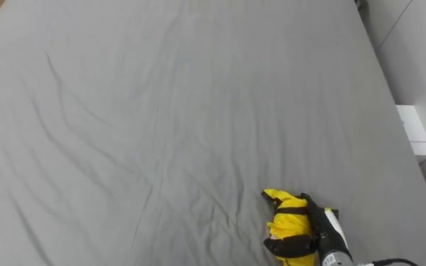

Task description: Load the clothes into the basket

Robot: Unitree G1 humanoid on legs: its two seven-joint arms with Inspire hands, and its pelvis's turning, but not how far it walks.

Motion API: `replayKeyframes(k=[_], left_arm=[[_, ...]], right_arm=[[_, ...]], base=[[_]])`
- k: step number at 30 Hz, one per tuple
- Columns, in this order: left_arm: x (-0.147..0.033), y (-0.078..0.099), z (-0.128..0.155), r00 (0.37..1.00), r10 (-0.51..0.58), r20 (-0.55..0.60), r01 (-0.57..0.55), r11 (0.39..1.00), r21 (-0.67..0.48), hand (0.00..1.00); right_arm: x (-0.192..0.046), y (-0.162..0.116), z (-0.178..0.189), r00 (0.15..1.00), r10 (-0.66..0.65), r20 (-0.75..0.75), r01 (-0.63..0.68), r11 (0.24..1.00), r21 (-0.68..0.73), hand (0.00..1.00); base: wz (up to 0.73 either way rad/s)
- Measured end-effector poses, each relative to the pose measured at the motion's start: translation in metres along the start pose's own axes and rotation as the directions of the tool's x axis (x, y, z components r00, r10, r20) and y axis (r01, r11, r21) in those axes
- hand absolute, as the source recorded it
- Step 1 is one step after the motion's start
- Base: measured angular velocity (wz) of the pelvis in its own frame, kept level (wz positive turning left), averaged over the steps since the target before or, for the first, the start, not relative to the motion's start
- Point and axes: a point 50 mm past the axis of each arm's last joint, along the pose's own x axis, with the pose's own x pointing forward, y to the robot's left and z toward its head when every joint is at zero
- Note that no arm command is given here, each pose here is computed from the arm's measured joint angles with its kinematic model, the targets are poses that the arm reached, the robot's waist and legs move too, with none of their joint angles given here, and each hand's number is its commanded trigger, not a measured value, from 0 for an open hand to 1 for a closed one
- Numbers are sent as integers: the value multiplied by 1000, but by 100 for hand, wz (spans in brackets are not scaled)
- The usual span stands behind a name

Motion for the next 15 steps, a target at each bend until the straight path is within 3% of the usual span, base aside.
replayKeyframes(k=[15], left_arm=[[1,-2,7,1000,-9,12,9,1000,9,0]], right_arm=[[5,-25,-6,994,-88,-64,84,995,-60,100]], base=[[7]])
